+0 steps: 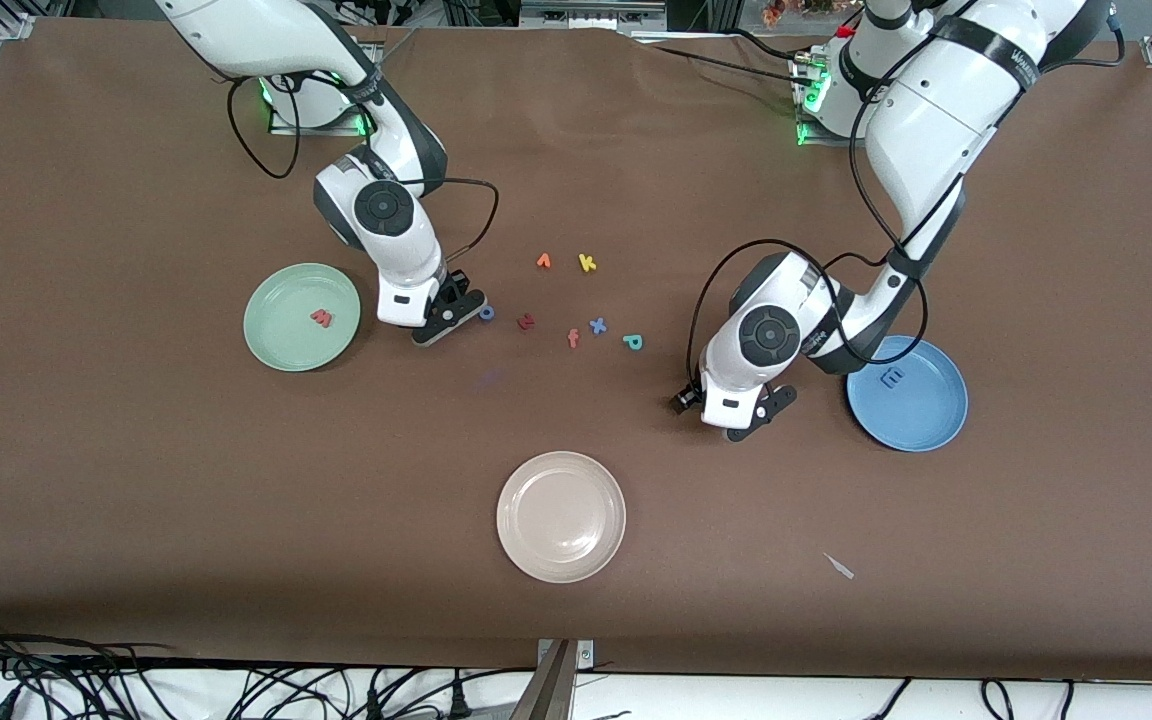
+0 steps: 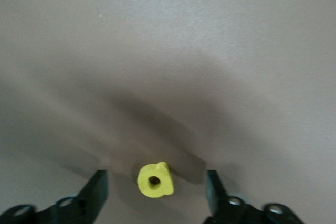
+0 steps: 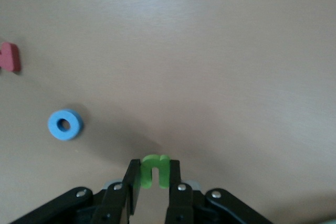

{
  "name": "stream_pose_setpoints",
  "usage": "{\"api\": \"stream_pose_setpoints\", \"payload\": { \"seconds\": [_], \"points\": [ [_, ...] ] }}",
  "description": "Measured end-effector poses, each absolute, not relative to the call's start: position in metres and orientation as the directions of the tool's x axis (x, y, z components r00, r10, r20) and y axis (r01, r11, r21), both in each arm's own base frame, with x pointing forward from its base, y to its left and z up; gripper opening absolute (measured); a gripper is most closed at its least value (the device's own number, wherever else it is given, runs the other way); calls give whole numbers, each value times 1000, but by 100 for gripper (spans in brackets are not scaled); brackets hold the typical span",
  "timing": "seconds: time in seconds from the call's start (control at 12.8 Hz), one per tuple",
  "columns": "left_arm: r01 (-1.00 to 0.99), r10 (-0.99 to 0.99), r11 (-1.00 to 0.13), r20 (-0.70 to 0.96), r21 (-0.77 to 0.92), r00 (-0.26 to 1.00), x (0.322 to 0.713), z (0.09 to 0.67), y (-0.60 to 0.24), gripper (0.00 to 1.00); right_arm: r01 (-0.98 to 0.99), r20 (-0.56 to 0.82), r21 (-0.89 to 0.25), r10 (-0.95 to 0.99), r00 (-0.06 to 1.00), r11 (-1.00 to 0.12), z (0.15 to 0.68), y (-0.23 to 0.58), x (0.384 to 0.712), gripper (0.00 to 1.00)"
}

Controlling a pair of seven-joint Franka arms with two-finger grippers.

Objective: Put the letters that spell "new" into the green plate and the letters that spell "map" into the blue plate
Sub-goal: 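Grasp the green u and yellow a with the right and left grippers, then place the u on the green plate and the a on the blue plate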

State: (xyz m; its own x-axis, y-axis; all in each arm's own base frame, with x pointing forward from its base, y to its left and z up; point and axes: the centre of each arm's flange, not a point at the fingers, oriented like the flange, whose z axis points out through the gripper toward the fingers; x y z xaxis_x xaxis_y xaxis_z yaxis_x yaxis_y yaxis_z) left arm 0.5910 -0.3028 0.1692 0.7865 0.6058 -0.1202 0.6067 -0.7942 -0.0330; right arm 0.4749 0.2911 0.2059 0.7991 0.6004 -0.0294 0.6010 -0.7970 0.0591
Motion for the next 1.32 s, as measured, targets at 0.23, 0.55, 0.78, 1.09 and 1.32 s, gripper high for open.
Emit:
{"api": "stream_pose_setpoints", "payload": {
  "seconds": [0.23, 0.55, 0.78, 1.09, 1.32],
  "points": [
    [612, 611, -790, -115, -30, 783, 588, 168, -306, 67, 565, -93, 128, 558, 825, -815, 250, 245, 496, 25],
    [617, 616, -786, -113, -27, 780, 588, 170, -306, 51, 562, -188, 156, 534, 824, -813, 268, 151, 506, 25],
    [615, 614, -788, -109, -26, 782, 588, 172, -307, 36, 547, -200, 140, 517, 832, -825, 243, 94, 489, 25],
    [612, 611, -790, -106, -26, 784, 588, 174, -307, 29, 499, -159, 123, 480, 863, -858, 201, 51, 449, 31],
    [592, 594, -804, -107, -57, 797, 587, 175, -303, 29, 486, -152, 124, 468, 871, -865, 202, 46, 446, 64]
  ]
}}
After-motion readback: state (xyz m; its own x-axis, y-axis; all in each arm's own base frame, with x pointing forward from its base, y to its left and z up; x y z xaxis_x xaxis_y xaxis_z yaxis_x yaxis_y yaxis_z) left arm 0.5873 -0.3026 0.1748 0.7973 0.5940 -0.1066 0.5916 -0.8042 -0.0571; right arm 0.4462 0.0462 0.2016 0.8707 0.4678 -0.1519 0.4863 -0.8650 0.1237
